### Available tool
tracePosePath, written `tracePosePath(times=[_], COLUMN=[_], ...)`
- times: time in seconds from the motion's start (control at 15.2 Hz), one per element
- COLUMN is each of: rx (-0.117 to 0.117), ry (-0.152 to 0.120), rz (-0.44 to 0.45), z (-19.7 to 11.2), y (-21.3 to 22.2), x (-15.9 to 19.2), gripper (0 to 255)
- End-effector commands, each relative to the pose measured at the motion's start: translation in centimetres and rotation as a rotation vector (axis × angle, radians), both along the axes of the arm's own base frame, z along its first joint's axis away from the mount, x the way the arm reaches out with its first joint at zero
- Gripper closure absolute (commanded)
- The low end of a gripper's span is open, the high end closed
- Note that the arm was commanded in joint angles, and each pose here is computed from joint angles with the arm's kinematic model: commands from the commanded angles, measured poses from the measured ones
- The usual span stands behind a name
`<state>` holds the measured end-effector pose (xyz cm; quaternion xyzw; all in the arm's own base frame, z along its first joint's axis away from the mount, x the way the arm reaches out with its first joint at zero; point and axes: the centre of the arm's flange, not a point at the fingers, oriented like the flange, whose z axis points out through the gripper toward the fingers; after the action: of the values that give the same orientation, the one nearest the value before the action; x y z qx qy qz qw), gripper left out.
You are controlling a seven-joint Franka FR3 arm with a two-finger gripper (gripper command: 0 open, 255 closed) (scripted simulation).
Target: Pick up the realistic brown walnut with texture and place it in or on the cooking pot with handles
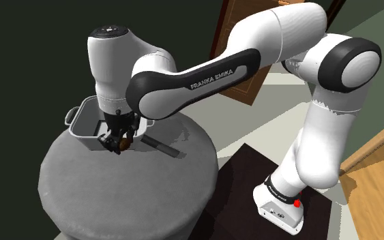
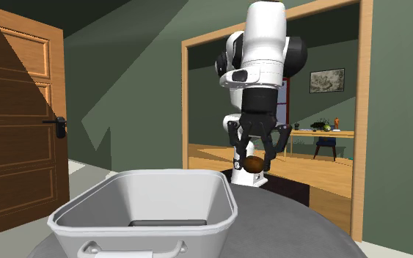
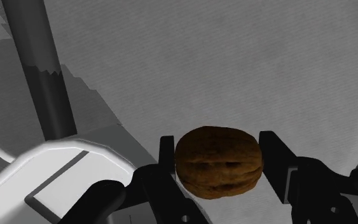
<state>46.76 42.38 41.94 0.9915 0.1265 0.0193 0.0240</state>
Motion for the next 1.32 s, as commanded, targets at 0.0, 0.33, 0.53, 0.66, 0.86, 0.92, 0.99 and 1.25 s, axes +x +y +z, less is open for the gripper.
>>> tracePosePath(times=[0.0, 0.33, 0.53, 0.66, 0.86, 0.92, 0.99, 1.25], rx=[0.0, 0.0, 0.0, 0.0, 0.0, 0.0, 0.0, 0.0], ry=[0.0, 0.0, 0.0, 0.0, 0.0, 0.0, 0.0, 0.0], rz=[0.0, 0.0, 0.0, 0.0, 0.0, 0.0, 0.0, 0.0], z=[1.1, 3.7, 5.3, 6.1, 6.2, 6.2, 6.2, 6.3], y=[0.0, 0.0, 0.0, 0.0, -1.5, -1.9, -2.4, -4.4], x=[-0.1, -0.1, -0.1, -0.1, 3.6, 4.9, 6.1, 11.0], gripper=[255, 255, 255, 255, 255, 255, 255, 255])
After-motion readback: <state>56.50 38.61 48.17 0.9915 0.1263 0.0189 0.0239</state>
